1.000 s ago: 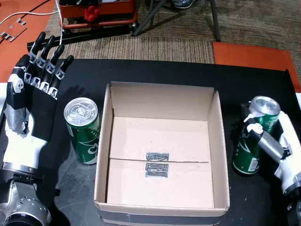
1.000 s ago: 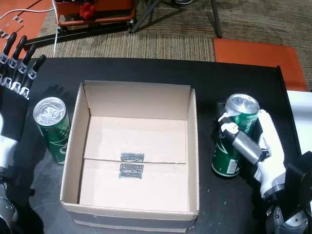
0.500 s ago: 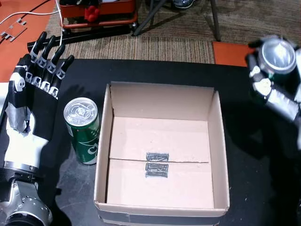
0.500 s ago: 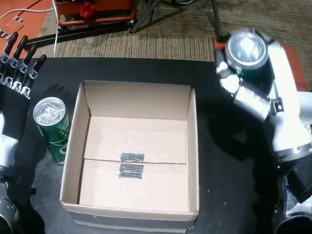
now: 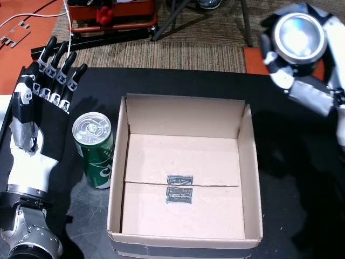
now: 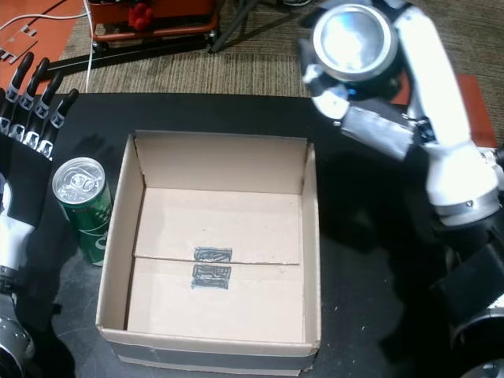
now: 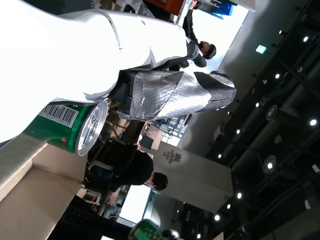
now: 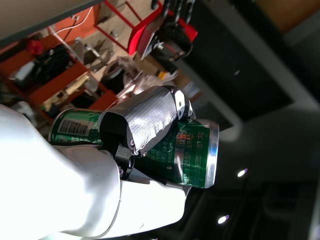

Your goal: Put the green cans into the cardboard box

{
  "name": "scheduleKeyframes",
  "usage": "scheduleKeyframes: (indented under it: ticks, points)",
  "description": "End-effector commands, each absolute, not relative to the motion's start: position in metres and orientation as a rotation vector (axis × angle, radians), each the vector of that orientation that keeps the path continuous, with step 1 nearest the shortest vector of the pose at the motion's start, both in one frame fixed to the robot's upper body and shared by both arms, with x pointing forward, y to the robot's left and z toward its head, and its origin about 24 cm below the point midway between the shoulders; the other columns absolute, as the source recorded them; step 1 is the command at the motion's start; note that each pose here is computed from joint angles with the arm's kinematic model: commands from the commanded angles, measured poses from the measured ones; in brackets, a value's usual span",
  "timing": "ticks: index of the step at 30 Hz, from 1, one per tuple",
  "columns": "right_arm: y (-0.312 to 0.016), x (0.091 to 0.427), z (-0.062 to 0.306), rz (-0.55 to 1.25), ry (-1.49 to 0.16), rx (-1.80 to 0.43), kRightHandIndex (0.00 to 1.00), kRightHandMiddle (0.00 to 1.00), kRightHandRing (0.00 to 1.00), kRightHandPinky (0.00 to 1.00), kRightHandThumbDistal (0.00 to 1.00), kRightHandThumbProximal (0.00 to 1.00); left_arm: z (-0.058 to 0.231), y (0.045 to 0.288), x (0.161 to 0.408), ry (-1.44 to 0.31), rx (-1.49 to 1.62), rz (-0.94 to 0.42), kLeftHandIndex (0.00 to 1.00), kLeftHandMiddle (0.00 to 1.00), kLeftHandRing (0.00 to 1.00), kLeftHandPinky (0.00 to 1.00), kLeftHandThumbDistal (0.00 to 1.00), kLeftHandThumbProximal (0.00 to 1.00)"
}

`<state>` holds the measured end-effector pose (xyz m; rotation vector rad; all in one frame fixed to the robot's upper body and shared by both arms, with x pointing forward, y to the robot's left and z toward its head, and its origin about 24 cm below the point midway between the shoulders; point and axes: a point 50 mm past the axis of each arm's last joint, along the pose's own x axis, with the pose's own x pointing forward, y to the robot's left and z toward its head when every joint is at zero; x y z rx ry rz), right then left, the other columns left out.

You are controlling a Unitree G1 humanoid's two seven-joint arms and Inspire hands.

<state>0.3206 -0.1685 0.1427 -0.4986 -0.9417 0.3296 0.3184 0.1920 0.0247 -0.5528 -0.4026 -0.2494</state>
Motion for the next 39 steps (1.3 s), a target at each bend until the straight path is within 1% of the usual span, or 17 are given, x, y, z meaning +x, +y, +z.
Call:
scheduleKeyframes:
  ticks: [1,3,4,6,10,11,15,19,20,22,25,26,29,34,39]
  points:
    - [-0.155,0.322,0.146,0.382,-0.965,-0.501,0.24,0.27,0.38,0.44,0.00,0.00,0.027,0.191,0.320,-0.416,-0.546,-0.255,0.93,1.00,1.00,0.98,0.38,1.00]
    - [-0.146,0.323,0.145,0.422,-0.955,-0.503,0.24,0.28,0.39,0.43,0.00,0.00,0.027,0.191,0.320,-0.417,-0.551,-0.254,0.93,0.99,1.00,0.98,0.38,1.00]
    - [-0.142,0.324,0.144,0.443,-0.950,-0.504,0.25,0.28,0.39,0.43,0.00,0.00,0.027,0.191,0.320,-0.419,-0.555,-0.252,0.93,0.99,1.00,0.97,0.39,1.00]
    - [-0.133,0.325,0.140,0.479,-0.933,-0.503,0.24,0.27,0.37,0.42,0.01,0.00,0.028,0.191,0.320,-0.419,-0.551,-0.246,0.92,0.98,1.00,0.97,0.42,1.00]
    - [-0.120,0.326,0.131,0.544,-0.889,-0.504,0.26,0.28,0.38,0.43,0.00,0.00,0.028,0.191,0.319,-0.425,-0.540,-0.247,0.92,0.98,1.00,0.97,0.43,1.00]
    - [-0.117,0.325,0.128,0.560,-0.876,-0.502,0.27,0.28,0.38,0.43,0.00,0.00,0.028,0.192,0.319,-0.428,-0.535,-0.248,0.92,0.98,1.00,0.98,0.42,1.00]
    - [-0.111,0.325,0.120,0.598,-0.838,-0.497,0.25,0.27,0.37,0.44,0.00,0.00,0.028,0.192,0.319,-0.430,-0.542,-0.243,0.92,0.98,1.00,0.97,0.43,1.00]
    - [-0.110,0.325,0.112,0.622,-0.791,-0.517,0.20,0.24,0.37,0.44,0.02,0.00,0.029,0.192,0.319,-0.431,-0.534,-0.243,0.92,0.98,1.00,0.97,0.43,1.00]
    - [-0.110,0.325,0.110,0.631,-0.776,-0.522,0.21,0.25,0.37,0.44,0.02,0.00,0.029,0.192,0.319,-0.432,-0.535,-0.244,0.92,0.98,1.00,0.97,0.43,1.00]
    - [-0.110,0.327,0.105,0.658,-0.731,-0.546,0.27,0.29,0.38,0.45,0.00,0.00,0.029,0.192,0.319,-0.431,-0.536,-0.243,0.92,0.98,1.00,0.97,0.43,1.00]
    - [-0.113,0.332,0.097,0.733,-0.616,-0.626,0.36,0.34,0.41,0.47,0.00,0.00,0.029,0.192,0.319,-0.434,-0.538,-0.244,0.92,0.98,1.00,0.97,0.42,1.00]
    - [-0.114,0.334,0.095,0.764,-0.571,-0.659,0.37,0.34,0.40,0.48,0.00,0.00,0.029,0.192,0.319,-0.435,-0.537,-0.246,0.93,0.99,1.00,0.97,0.41,1.00]
    - [-0.117,0.337,0.090,0.831,-0.478,-0.741,0.33,0.31,0.36,0.46,0.00,0.00,0.029,0.192,0.319,-0.436,-0.532,-0.250,0.93,0.99,1.00,0.97,0.41,1.00]
    - [-0.120,0.342,0.078,0.890,-0.341,-0.828,0.42,0.36,0.38,0.46,0.00,0.00,0.030,0.191,0.320,-0.437,-0.534,-0.253,0.93,0.99,1.00,0.97,0.43,1.00]
    - [-0.120,0.343,0.069,0.917,-0.275,-0.857,0.43,0.36,0.38,0.46,0.00,0.00,0.030,0.190,0.320,-0.438,-0.538,-0.252,0.92,0.98,1.00,0.97,0.43,1.00]
